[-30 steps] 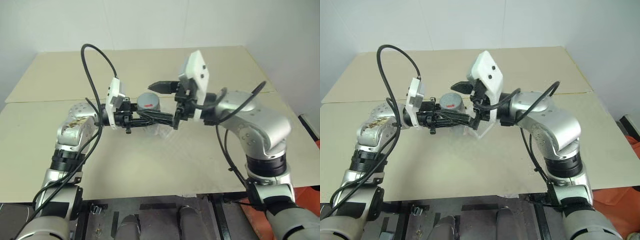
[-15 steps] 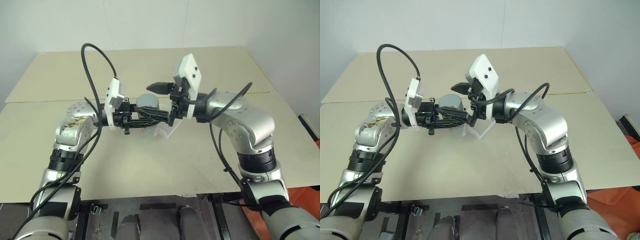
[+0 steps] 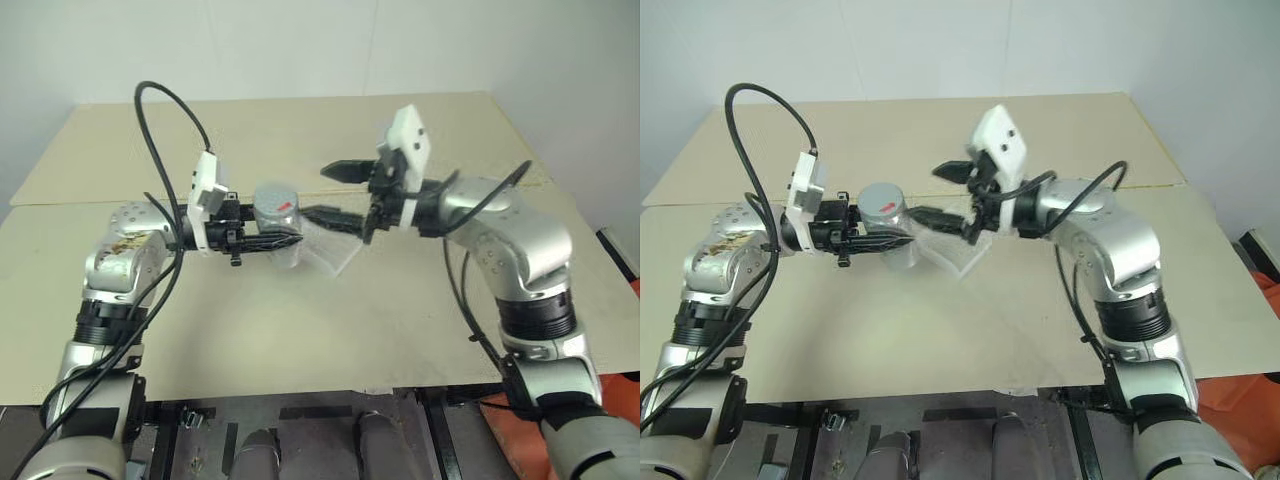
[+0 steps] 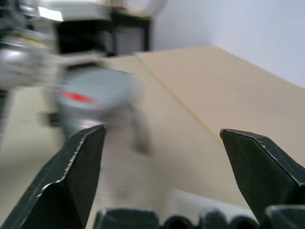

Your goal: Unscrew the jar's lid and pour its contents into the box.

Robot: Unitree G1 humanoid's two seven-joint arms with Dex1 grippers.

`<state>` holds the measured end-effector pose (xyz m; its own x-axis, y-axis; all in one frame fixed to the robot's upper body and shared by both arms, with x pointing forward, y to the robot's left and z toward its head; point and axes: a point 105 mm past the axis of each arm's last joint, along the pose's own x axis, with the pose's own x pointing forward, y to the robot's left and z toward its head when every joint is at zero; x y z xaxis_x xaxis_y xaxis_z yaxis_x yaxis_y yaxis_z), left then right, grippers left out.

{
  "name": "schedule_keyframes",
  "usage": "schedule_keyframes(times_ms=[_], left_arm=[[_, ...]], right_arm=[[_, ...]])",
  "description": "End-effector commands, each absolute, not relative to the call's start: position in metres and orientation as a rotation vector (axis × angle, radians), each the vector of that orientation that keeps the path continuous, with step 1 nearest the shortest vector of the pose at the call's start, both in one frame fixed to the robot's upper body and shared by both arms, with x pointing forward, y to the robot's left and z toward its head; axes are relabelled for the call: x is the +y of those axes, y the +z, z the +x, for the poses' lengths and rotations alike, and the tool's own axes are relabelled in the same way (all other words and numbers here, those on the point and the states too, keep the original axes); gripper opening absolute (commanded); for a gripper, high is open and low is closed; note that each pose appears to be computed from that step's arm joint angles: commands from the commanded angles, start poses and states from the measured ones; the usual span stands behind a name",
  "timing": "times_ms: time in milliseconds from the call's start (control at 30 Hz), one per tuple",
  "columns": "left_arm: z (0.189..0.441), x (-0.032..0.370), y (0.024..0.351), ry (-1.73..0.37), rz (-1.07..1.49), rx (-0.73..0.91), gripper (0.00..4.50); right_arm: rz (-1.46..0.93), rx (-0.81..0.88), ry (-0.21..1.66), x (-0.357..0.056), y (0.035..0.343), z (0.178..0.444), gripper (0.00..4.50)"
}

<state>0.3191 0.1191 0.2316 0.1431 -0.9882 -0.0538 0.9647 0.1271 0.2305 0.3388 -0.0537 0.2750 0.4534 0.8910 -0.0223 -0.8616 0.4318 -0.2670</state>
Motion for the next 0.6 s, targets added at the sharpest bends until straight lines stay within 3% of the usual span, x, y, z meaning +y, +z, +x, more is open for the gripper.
schedule_keyframes(times_ms=[33,200,600], left_arm=[[0.309,0.12,0.244,-1.445,0.253,-0.175,1.92],[0.31,0.121,0.241,-1.425,0.243,-0.163,1.92],[0.327,0.098,0.238,-1.451,0.196,-0.175,1.92]], right_arm=[[-0.262,-0.206,1.067,-0.061,0.291,0.338,4.43],[-0.267,-0.206,1.072,-0.066,0.291,0.335,4.43],[-0.246,-0.32,1.303,-0.03,0.308,0.282,4.43]])
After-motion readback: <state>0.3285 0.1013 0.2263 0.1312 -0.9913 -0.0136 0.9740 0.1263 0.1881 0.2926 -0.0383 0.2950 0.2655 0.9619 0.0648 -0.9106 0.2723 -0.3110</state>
